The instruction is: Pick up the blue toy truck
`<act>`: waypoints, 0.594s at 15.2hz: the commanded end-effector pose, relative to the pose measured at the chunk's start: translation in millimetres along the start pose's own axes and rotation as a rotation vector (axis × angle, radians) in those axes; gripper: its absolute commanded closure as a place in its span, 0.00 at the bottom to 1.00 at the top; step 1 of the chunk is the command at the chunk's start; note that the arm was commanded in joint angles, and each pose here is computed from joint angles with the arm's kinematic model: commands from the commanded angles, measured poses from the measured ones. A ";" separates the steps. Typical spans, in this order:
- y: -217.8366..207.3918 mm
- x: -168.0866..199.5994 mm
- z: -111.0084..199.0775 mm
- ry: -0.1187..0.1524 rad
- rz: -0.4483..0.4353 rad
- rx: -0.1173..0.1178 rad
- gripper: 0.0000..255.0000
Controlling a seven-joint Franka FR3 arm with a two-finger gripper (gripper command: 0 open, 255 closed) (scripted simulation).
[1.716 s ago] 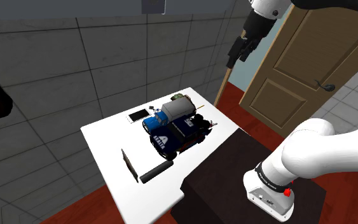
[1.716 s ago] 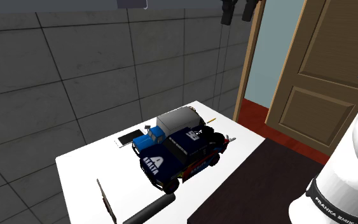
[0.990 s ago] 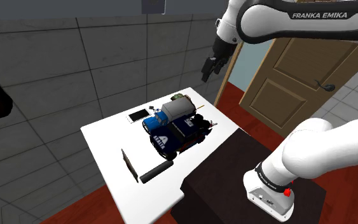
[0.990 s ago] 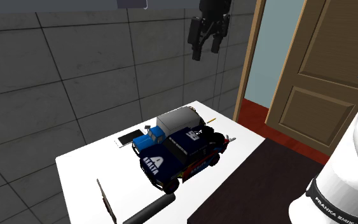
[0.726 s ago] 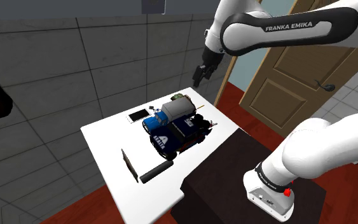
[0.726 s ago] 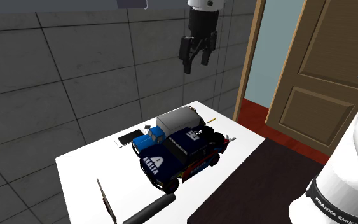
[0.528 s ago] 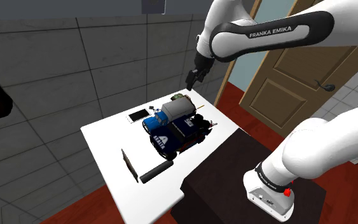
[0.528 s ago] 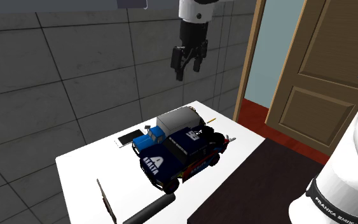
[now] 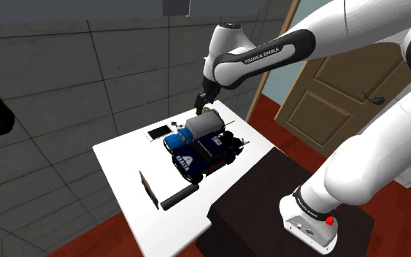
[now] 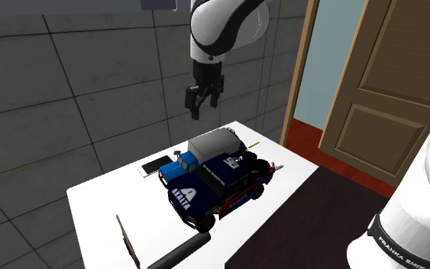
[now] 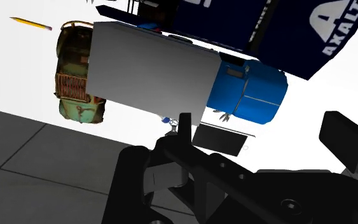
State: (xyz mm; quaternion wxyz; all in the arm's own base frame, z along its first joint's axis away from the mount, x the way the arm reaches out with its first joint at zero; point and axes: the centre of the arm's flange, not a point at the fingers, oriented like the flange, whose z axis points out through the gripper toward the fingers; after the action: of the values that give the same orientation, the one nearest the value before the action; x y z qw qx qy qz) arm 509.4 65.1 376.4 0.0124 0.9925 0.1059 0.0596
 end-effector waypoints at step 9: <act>-14.5 68.7 112.5 -0.005 -0.079 0.001 0.00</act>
State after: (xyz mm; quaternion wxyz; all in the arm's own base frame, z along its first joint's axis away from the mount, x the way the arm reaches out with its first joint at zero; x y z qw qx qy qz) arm 580.2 89.5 283.7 0.0142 0.9883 0.1410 0.0568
